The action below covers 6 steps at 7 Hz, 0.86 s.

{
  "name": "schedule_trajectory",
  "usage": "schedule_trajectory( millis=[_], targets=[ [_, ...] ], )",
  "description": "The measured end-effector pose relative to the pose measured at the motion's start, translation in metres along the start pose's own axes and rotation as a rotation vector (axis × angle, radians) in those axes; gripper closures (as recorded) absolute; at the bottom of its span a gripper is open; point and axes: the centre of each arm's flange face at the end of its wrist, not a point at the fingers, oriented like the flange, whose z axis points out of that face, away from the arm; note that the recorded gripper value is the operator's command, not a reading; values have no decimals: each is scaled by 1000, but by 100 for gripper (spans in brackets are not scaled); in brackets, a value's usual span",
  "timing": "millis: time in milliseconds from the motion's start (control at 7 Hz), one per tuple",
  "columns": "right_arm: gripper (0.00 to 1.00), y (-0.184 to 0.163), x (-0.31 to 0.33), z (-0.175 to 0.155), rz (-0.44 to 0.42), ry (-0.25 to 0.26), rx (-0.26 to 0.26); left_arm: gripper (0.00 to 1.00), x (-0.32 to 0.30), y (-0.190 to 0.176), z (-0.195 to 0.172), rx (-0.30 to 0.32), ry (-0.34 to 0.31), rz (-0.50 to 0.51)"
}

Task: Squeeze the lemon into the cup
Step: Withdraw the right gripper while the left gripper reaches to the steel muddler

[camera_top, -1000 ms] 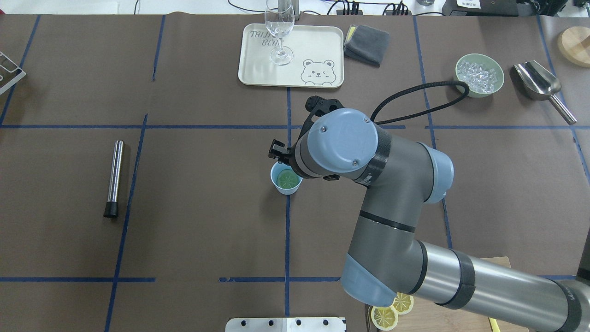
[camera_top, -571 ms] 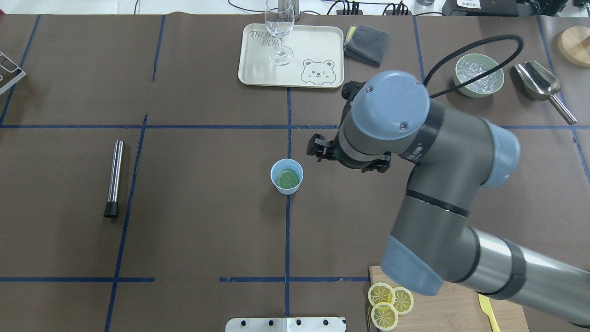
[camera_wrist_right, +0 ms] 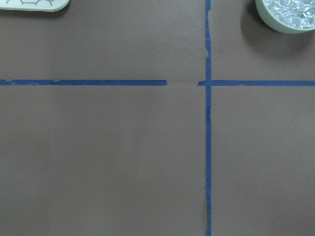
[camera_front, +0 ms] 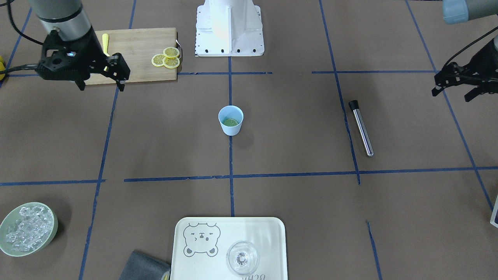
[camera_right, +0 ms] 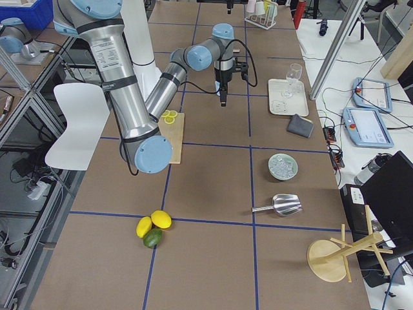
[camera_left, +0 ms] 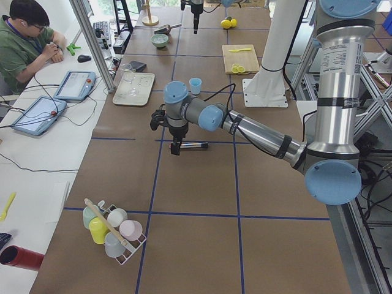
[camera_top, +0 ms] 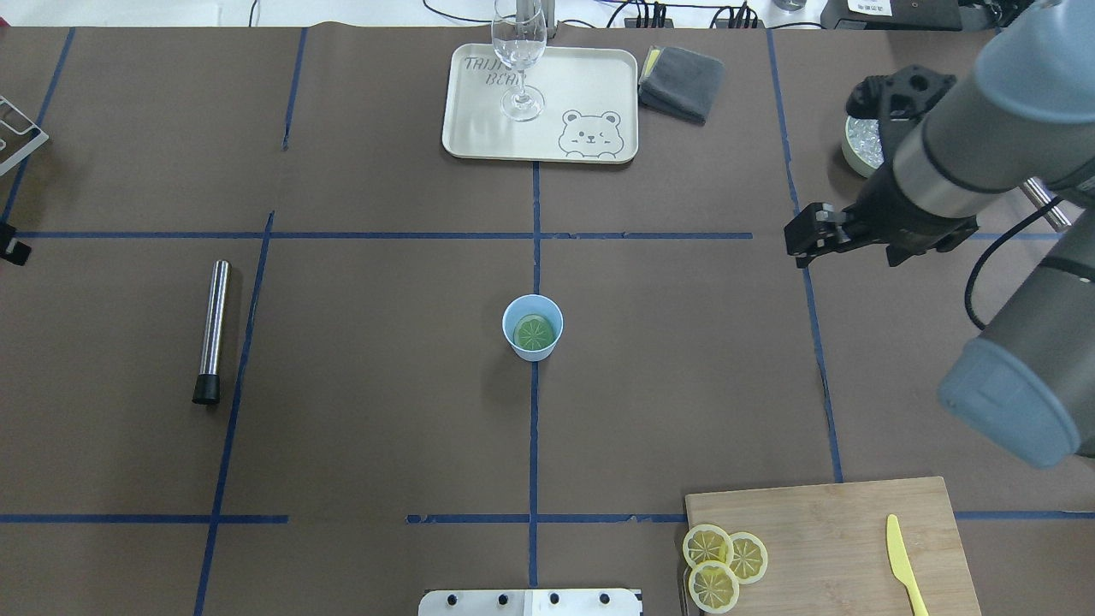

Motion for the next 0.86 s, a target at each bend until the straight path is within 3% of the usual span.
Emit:
schedule_trajectory(
  millis=[286,571,857],
  targets=[
    [0,-19,93,-21,-11,-30,-26,0,58,3,44,-74,8,-90],
    [0,-23,151,-30,51,-41,-36,0,100,0,98,-138,-23,-187],
    [0,-32,164,-25,65,-40,-32,0,114,-10,134,-137,-66,-225]
  ],
)
